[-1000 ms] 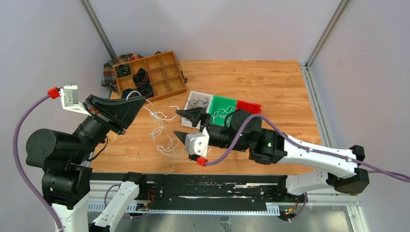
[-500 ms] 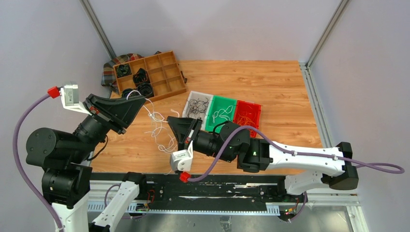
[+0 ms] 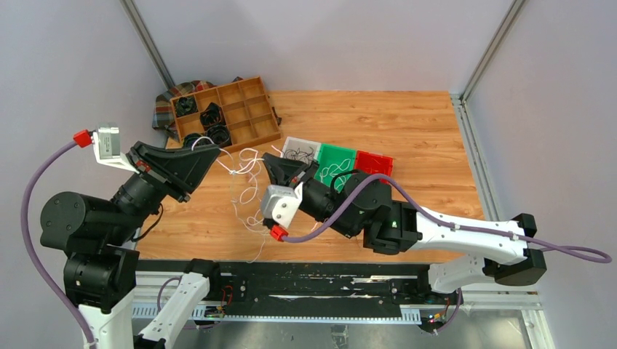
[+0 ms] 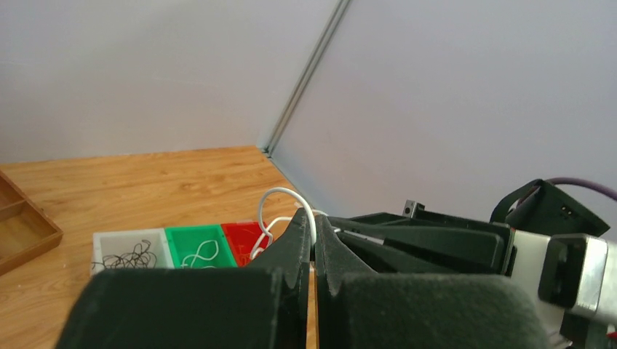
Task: Untangle the cables
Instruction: Untie the cable.
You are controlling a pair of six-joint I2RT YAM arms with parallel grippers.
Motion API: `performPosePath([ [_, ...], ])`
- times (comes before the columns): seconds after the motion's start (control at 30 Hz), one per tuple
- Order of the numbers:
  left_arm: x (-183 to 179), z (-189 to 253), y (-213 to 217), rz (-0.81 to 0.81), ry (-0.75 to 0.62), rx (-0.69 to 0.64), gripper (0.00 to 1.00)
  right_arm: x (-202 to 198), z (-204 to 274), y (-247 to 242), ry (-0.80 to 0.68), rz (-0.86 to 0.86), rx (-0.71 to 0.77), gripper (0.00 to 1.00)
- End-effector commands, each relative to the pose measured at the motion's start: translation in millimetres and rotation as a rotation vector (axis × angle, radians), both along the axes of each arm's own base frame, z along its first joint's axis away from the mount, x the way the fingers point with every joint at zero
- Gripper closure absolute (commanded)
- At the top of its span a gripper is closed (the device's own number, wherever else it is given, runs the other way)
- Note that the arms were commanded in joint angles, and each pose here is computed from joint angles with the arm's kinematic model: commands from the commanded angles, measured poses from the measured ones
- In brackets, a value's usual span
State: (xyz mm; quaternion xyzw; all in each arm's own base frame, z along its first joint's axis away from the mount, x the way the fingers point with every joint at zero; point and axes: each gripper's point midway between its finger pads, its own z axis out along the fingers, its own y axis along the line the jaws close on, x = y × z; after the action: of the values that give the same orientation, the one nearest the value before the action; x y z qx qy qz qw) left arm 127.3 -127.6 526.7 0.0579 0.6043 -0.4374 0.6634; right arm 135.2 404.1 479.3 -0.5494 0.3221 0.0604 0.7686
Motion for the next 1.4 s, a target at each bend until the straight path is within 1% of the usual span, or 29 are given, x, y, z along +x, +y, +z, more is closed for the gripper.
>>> performPosePath([
  [0.0, -1.0, -1.4, -2.1, -0.015, -0.006, 0.001, 1.0, 13.8, 13.3, -9.2, 0.217, -0.08, 0.152, 0.99],
  [0.07, 0.5, -2.3, -1.3, -0.009, -0.004, -0.007, 1.0, 13.9, 10.0, -5.4, 0.269, -0.075, 0.155, 0.99],
  [0.2, 4.0, -2.5, -0.8, -0.003, -0.01, -0.021, 1.0, 1.3, -5.7, 4.9, 0.349, 0.005, 0.142, 0.99],
  [0.37, 14.4, -5.4, 1.2, 0.022, -0.015, -0.02, 1.0, -22.2, -36.3, 10.9, 0.463, 0.131, 0.047, 0.99],
  [0.47, 18.1, -6.8, 0.2, 0.019, -0.013, -0.016, 1.0, -32.3, -51.7, 9.2, 0.548, 0.193, 0.003, 0.93],
  [0.5, 18.3, -6.8, -0.1, 0.017, -0.015, -0.015, 1.0, -30.2, -56.3, 7.1, 0.579, 0.192, -0.003, 0.92],
  [0.57, 19.7, -8.7, -0.4, 0.017, -0.015, -0.011, 1.0, -23.5, -57.6, 2.4, 0.642, 0.187, 0.025, 0.91],
  [0.63, 19.0, -10.1, -1.2, 0.012, -0.019, -0.001, 1.0, -19.5, -58.5, -1.3, 0.712, 0.219, 0.049, 0.89],
  [0.67, 19.2, -11.5, -1.4, 0.011, -0.022, 0.007, 1.0, -16.1, -56.3, -4.0, 0.752, 0.231, 0.075, 0.86],
  [0.7, 18.5, -12.3, -1.4, 0.011, -0.028, 0.012, 0.99, -11.5, -54.2, -6.5, 0.807, 0.243, 0.112, 0.87],
  [0.73, 18.0, -13.2, -1.1, 0.013, -0.036, 0.021, 1.0, -6.1, -51.3, -9.9, 0.846, 0.252, 0.147, 0.88],
  [0.8, 17.3, -16.1, -1.3, 0.013, -0.051, 0.043, 1.0, 3.9, -47.6, -15.2, 0.911, 0.271, 0.202, 0.97],
  [0.83, 16.6, -17.2, -1.3, 0.013, -0.055, 0.052, 1.0, 4.9, -45.2, -16.4, 0.928, 0.292, 0.22, 0.99],
  [0.87, 16.9, -18.6, -0.8, 0.017, -0.055, 0.058, 1.0, 3.3, -42.0, -17.1, 0.922, 0.315, 0.231, 0.97],
  [0.9, 17.2, -19.2, -0.2, 0.021, -0.057, 0.061, 1.0, 0.1, -39.6, -16.9, 0.902, 0.342, 0.23, 0.9],
  [0.97, 18.1, -21.8, -0.1, 0.023, -0.055, 0.063, 1.0, -6.2, -35.1, -17.1, 0.881, 0.385, 0.229, 0.63],
  [1.0, 18.7, -23.4, -0.2, 0.023, -0.052, 0.064, 1.0, -9.7, -31.6, -17.3, 0.871, 0.408, 0.229, 0.54],
  [1.03, 19.4, -24.6, -0.4, 0.022, -0.051, 0.065, 1.0, -13.3, -28.6, -17.5, 0.861, 0.432, 0.23, 0.47],
  [1.1, 21.1, -27.9, -0.5, 0.023, -0.045, 0.068, 1.0, -21.4, -20.4, -16.2, 0.843, 0.488, 0.235, 0.37],
  [1.13, 21.9, -28.6, -0.7, 0.023, -0.043, 0.068, 1.0, -24.4, -19.2, -13.5, 0.846, 0.507, 0.229, 0.34],
  [1.23, 23.5, -29.2, -0.8, 0.023, -0.041, 0.065, 1.0, -30.8, -19.3, 1.1, 0.862, 0.543, 0.199, 0.31],
  [1.37, 23.4, -28.6, -0.5, 0.025, -0.04, 0.063, 1.0, -29.9, -26.0, 18.5, 0.83, 0.511, 0.18, 0.3],
])
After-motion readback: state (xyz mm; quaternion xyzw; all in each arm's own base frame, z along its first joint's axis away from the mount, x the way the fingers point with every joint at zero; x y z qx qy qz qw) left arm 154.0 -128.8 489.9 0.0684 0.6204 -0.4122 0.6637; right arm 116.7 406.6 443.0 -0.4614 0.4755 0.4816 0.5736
